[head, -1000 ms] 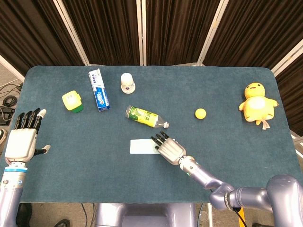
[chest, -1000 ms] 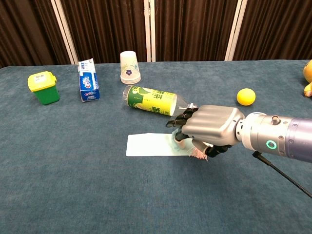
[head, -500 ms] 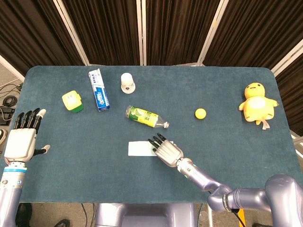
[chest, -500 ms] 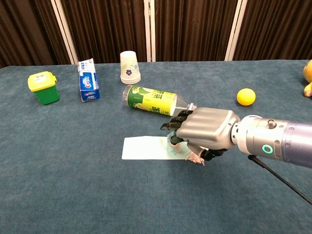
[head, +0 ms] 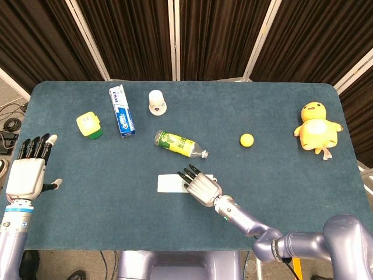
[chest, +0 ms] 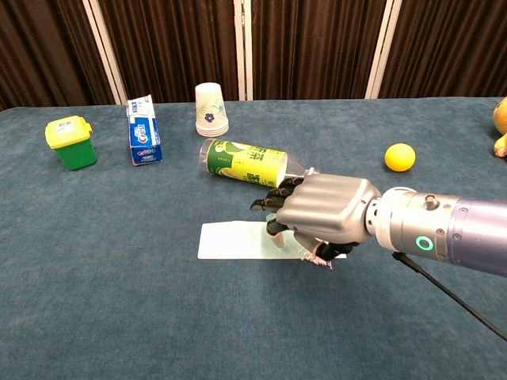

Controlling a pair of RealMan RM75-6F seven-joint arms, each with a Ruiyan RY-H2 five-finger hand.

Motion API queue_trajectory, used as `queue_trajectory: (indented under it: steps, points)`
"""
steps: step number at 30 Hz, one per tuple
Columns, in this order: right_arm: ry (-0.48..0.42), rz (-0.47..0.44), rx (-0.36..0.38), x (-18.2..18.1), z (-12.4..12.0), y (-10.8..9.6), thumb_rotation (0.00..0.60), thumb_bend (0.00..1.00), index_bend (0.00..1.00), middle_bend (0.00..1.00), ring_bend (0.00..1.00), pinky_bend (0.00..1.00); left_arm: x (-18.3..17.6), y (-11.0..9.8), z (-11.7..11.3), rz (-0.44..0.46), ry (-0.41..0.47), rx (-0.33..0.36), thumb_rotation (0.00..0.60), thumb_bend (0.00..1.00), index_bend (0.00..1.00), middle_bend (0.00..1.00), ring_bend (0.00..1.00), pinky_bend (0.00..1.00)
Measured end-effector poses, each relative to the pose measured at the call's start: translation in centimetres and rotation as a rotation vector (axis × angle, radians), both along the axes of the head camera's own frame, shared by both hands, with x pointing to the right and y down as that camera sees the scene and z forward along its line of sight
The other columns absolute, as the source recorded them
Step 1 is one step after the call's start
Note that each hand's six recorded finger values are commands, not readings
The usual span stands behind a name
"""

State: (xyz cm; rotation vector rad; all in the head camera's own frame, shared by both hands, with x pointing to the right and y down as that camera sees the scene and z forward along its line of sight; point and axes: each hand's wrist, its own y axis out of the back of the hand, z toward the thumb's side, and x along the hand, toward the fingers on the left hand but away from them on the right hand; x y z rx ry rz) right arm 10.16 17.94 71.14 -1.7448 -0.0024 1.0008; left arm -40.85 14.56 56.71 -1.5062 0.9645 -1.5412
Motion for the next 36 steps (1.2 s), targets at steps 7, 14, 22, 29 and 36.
queue_trajectory:
  steps: [7, 14, 22, 29, 36]
  points:
    - [0.013, -0.002, -0.005, 0.32, 0.48, 0.29, 0.6, 0.81, 0.38, 0.0, 0.0, 0.0, -0.05, -0.03, -0.03, -0.002, 0.002, 0.0, 0.6, 0.0, 0.0, 0.0, 0.0, 0.0]
    - [-0.004, 0.009, 0.005, 0.1, 0.02, -0.16, 0.6, 0.81, 0.38, 0.0, 0.0, 0.0, -0.03, -0.02, 0.07, -0.001, 0.001, -0.004, 0.6, 0.0, 0.0, 0.0, 0.0, 0.0]
    - [0.005, 0.013, 0.0, 0.62, 0.04, -0.19, 0.6, 0.81, 0.39, 0.0, 0.0, 0.0, 0.05, 0.0, 0.08, 0.0, 0.002, -0.005, 0.6, 0.0, 0.0, 0.0, 0.0, 0.0]
    - [0.024, 0.007, -0.004, 1.01, 0.65, 0.16, 0.6, 0.81, 0.4, 0.0, 0.0, 0.0, 0.06, 0.05, 0.05, 0.0, 0.004, -0.006, 0.6, 0.0, 0.0, 0.0, 0.0, 0.0]
    - [-0.004, 0.025, 0.013, 0.62, -0.16, -0.54, 0.6, 0.81, 0.39, 0.0, 0.0, 0.0, -0.05, 0.01, 0.04, -0.002, 0.005, -0.006, 0.6, 0.0, 0.0, 0.0, 0.0, 0.0]
